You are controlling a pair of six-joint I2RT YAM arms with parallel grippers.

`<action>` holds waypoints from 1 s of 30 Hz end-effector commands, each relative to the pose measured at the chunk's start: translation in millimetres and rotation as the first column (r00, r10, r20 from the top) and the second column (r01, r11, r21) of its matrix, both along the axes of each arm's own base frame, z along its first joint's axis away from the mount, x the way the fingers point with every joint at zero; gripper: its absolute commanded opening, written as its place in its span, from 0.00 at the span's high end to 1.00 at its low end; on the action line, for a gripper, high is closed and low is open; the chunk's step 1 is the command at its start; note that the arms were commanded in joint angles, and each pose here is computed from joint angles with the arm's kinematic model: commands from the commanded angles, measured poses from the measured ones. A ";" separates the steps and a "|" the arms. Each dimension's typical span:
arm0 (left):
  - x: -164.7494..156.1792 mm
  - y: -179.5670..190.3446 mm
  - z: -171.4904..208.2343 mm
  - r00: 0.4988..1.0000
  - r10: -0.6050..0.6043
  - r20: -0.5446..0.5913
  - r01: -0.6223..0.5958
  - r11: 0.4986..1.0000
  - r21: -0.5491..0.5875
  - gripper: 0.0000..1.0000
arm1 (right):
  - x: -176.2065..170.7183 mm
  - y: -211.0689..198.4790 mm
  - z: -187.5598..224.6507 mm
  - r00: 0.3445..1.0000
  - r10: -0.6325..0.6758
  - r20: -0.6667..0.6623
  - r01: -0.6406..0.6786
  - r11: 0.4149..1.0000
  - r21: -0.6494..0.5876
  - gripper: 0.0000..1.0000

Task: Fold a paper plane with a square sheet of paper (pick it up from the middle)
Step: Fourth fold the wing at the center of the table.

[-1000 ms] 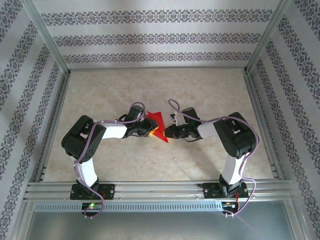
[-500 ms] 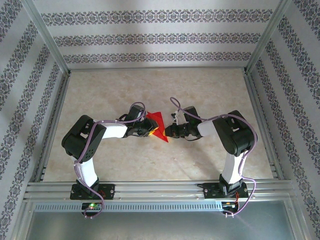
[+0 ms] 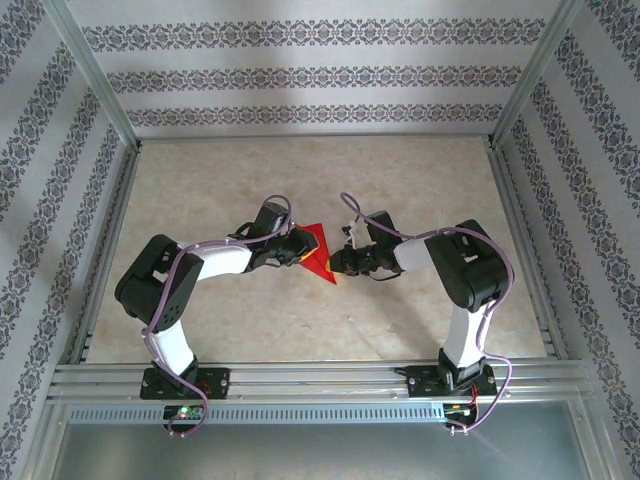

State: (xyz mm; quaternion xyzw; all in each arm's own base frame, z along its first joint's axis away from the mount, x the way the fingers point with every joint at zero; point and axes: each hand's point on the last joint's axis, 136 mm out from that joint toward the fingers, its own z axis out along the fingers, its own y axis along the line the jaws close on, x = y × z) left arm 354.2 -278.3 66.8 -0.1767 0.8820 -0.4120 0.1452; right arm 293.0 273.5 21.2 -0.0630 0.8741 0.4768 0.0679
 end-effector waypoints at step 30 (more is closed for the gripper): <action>12.7 -7.6 -25.7 0.997 -0.041 0.071 0.051 0.987 -0.152 0.86 | -5.8 -10.4 -39.1 0.988 -0.053 -0.147 0.039 0.995 -0.093 0.90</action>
